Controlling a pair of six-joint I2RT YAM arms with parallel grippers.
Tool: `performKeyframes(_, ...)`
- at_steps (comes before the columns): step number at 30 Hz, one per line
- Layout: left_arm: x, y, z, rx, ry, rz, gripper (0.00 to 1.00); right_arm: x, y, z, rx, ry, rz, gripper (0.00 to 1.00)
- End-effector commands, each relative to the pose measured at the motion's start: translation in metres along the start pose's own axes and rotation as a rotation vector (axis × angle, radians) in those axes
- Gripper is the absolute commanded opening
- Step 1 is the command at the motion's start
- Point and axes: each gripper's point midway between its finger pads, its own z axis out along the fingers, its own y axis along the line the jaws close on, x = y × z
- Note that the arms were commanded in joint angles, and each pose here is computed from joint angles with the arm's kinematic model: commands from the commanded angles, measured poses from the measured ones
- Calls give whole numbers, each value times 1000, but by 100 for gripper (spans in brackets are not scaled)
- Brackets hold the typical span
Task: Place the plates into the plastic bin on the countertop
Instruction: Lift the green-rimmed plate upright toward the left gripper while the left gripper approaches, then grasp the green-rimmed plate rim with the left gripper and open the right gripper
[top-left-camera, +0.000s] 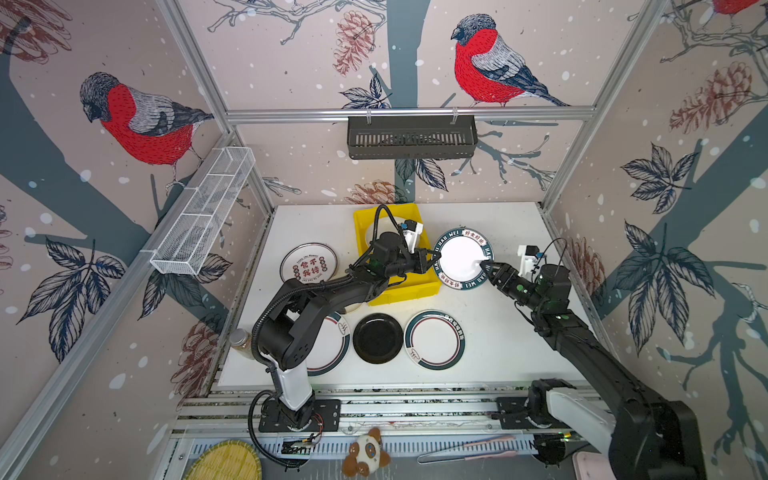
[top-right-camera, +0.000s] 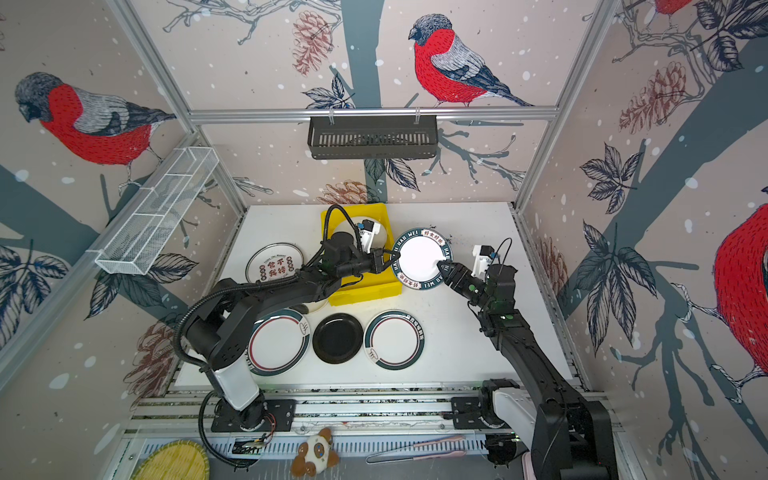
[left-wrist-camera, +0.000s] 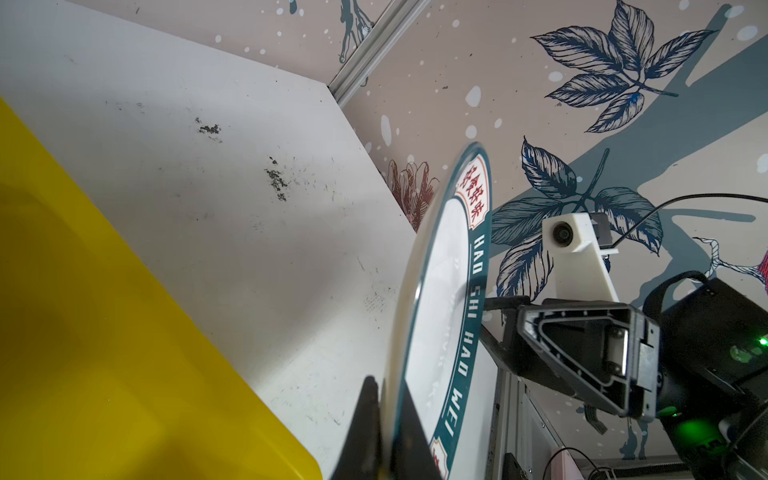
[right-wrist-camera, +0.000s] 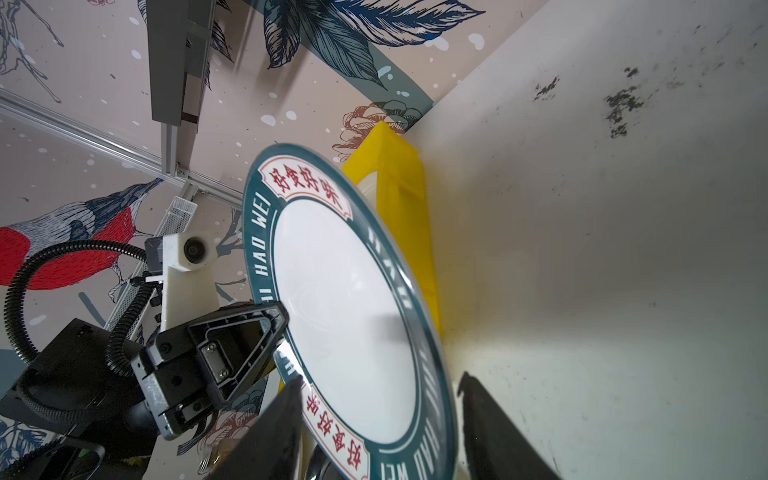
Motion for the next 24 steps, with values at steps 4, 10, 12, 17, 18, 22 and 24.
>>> performKeyframes(4, -17, -9, 0, 10, -30, 59, 0, -7, 7, -2, -13, -25, -67, 90)
performKeyframes(10, -42, 8, -20, -30, -84, 48, 0, -8, 6, -5, 8, -34, -94, 100)
performKeyframes(12, -53, 17, -30, -62, -112, 52, 0, -9, 4, -6, 22, -41, -100, 100)
performKeyframes(17, -78, 48, -57, -197, -182, 66, 0, -10, 4, -7, 25, -45, -114, 100)
performKeyframes(18, -82, 55, -62, -219, -193, 62, 0, -10, 4, -6, 27, -44, -115, 100)
performKeyframes(22, -95, 87, -86, -280, -243, 17, 0, -9, 3, -7, 27, -41, -122, 100)
performKeyframes(24, -100, 105, -99, -316, -273, -8, 0, -10, 3, -7, 32, -42, -125, 100)
